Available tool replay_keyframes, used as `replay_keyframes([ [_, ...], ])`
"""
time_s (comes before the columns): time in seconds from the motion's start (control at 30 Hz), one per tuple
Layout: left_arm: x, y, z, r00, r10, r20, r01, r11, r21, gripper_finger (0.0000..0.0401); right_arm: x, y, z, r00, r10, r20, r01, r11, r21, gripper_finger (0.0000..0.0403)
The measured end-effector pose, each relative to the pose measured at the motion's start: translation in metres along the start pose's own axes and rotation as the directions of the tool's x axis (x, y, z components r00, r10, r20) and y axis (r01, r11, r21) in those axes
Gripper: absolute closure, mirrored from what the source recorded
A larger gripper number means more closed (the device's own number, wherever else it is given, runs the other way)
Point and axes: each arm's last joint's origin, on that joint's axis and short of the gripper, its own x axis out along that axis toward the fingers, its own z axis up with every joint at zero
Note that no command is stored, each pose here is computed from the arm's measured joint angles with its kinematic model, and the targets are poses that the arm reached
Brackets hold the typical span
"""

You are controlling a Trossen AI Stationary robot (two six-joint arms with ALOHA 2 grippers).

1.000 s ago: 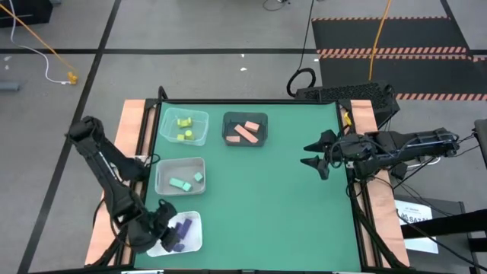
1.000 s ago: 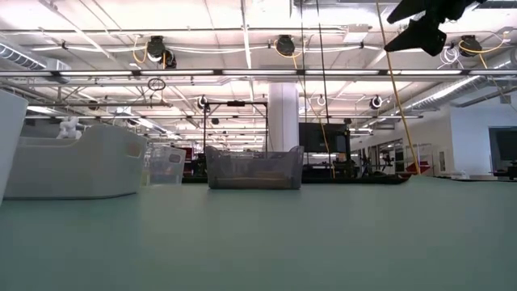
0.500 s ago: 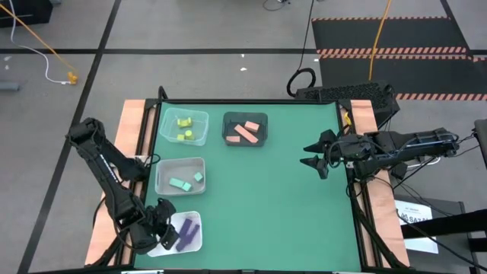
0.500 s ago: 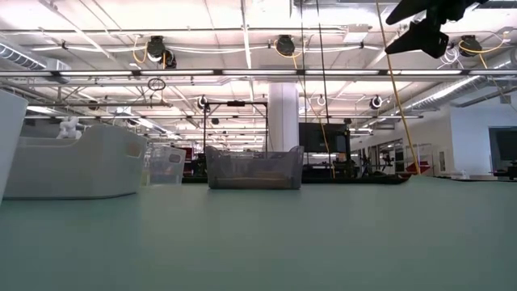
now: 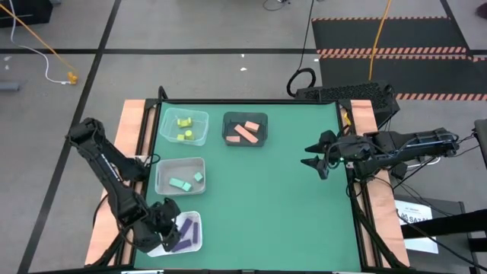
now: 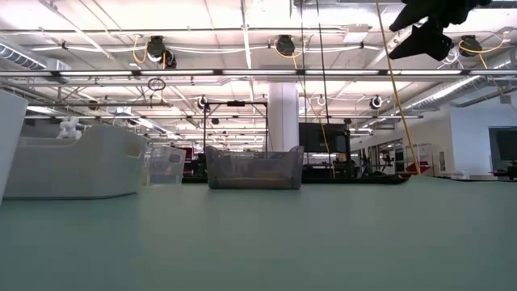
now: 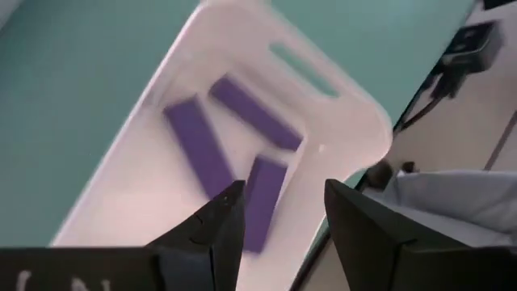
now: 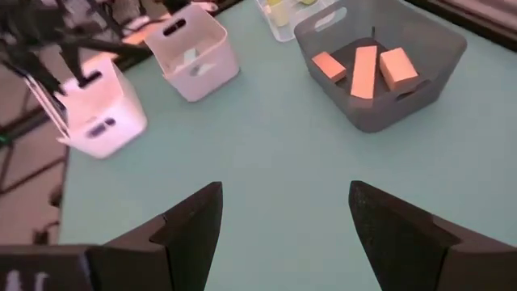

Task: Sort & place blocks by color
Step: Return to Home Position

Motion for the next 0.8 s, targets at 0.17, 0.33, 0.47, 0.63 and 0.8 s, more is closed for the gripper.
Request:
replay_keyframes([
  [0.17,-0.004,-0.019,0.015,0.963,-0.193,0.185,0.147,0.96,0.239,0.0231,0.0,-0.003,-0.002,0.998,-0.059,0.004,0.059,0.997,-0.052,0.0145],
  [0.33,-0.017,-0.04,0.038,0.854,-0.397,0.335,0.205,0.85,0.484,0.0231,0.0,-0.003,0.001,0.997,-0.072,0.038,0.075,0.993,-0.091,0.0145],
  [0.47,-0.025,-0.042,0.06,0.811,-0.427,0.4,0.132,0.799,0.586,0.0231,0.002,-0.005,-0.001,0.993,-0.098,0.066,0.104,0.99,-0.094,0.0145],
  [0.63,-0.033,-0.033,0.096,0.777,-0.387,0.497,-0.014,0.779,0.627,0.0231,0.016,-0.009,-0.014,0.992,-0.04,0.121,0.05,0.996,-0.074,0.0145],
  [0.8,-0.044,-0.019,0.129,0.775,-0.386,0.501,-0.059,0.744,0.665,0.0231,0.031,-0.014,-0.032,0.982,0.082,0.168,-0.072,0.995,-0.063,0.0145],
])
